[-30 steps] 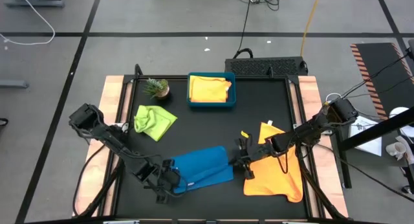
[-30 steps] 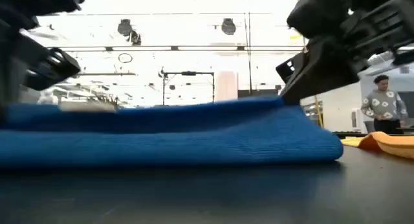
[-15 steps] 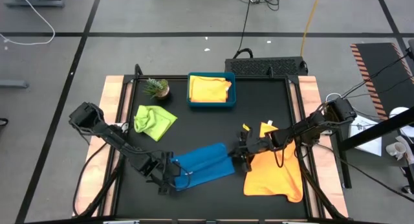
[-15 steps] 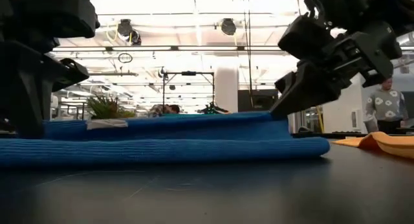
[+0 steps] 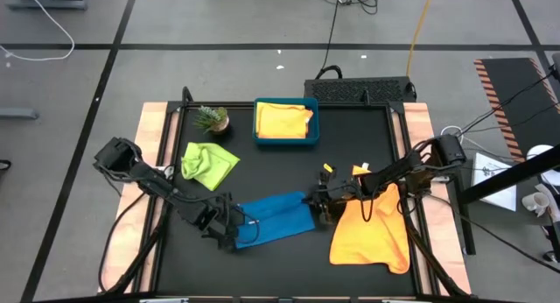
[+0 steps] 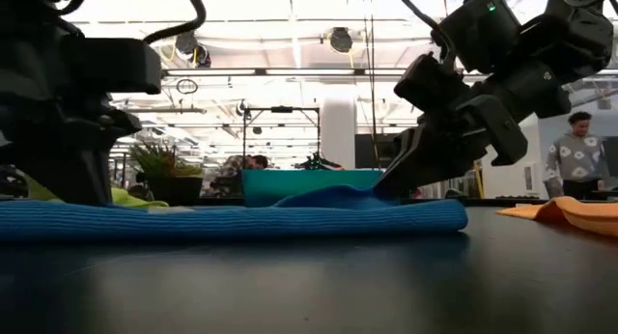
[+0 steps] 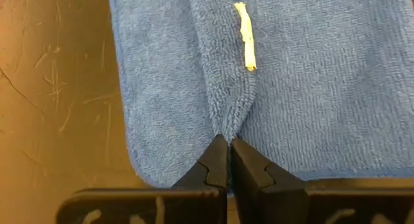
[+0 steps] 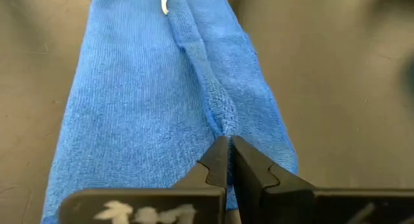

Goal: Fold microfiber towels
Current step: Fold the blue microfiber cloth

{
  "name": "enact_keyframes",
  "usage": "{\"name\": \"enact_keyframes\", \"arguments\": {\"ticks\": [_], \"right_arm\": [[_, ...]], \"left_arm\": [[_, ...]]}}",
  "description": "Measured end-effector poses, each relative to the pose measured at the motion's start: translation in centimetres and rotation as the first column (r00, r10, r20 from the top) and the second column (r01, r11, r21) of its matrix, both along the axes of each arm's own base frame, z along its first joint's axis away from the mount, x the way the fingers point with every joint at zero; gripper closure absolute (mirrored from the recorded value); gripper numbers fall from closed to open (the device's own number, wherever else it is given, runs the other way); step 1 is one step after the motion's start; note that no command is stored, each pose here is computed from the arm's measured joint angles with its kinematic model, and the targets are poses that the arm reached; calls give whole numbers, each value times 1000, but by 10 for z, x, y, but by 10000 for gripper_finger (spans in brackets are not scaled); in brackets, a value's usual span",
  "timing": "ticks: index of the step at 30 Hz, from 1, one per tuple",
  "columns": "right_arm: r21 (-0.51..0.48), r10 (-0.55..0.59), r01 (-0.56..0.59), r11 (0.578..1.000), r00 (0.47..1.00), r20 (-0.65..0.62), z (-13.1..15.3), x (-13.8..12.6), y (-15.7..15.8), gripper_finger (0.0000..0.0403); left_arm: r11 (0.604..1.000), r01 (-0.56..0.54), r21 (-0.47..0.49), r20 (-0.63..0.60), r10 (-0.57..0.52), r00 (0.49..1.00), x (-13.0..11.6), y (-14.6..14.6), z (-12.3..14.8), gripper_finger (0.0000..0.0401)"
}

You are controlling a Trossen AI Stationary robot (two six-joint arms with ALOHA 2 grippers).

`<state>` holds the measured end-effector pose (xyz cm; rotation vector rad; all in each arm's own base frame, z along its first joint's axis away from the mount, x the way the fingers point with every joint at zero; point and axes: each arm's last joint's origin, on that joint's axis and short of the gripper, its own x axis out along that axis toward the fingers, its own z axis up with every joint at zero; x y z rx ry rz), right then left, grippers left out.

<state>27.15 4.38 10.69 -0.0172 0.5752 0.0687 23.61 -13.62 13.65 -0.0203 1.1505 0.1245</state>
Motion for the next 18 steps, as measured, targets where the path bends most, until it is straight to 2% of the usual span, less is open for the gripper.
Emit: {"name": "enact_keyframes", "arguments": {"ticks": [5, 12, 18], "right_arm": [[8, -6, 6, 1000, 1000, 0, 0, 0, 0, 400], [-28, -50, 50, 998, 999, -7, -1, 0, -3, 399], [-12, -87, 87, 996, 996, 5, 0, 2, -11, 397]], "left_arm": [[1000, 16, -4, 27, -15, 1000, 0, 1, 7, 389], [997, -42, 66, 88, 36, 996, -3, 7, 18, 377], [992, -87, 88, 48, 84, 995, -3, 17, 16, 376]]}}
